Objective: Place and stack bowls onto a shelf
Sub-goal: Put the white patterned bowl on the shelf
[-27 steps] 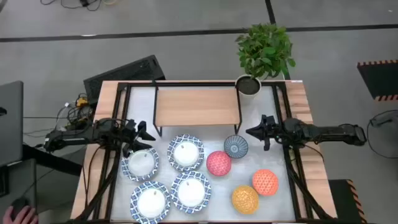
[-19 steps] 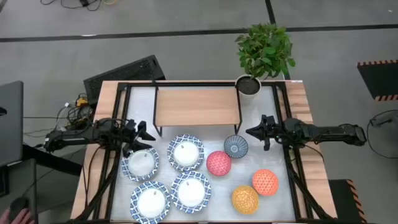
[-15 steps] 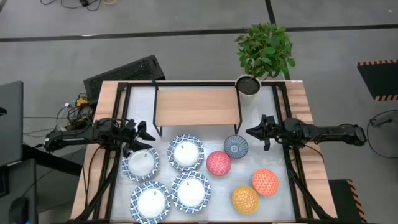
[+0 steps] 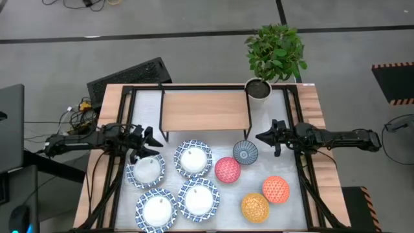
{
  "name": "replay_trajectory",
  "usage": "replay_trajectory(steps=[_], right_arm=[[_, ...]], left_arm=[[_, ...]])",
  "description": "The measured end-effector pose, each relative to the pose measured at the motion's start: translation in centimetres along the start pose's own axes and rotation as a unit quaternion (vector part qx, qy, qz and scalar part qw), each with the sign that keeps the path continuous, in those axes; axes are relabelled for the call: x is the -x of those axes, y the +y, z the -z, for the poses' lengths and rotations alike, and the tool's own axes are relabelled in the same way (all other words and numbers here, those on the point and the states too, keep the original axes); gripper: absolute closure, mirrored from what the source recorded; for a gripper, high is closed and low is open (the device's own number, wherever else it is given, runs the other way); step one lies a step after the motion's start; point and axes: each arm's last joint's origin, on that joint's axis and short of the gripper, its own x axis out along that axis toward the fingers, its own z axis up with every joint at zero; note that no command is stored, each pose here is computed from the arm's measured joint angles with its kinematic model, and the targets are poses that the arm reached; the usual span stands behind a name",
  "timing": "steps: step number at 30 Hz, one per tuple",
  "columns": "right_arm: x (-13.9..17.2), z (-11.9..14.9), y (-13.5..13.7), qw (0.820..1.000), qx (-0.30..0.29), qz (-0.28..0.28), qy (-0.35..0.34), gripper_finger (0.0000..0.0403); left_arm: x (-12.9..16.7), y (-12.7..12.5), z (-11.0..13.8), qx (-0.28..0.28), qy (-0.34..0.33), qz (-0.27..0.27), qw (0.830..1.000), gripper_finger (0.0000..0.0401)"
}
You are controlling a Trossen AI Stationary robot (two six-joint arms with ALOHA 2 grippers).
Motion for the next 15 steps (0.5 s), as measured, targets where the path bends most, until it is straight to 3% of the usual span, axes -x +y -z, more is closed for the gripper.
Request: replay_trajectory(steps=[15], right_arm=[[0.0,0.01,-0.01,1.0,0.0,0.0,0.001,0.036]], left_arm=[[-0.11,0.18,0.09,0.003,0.002,-0.016,1.0,0.0204]])
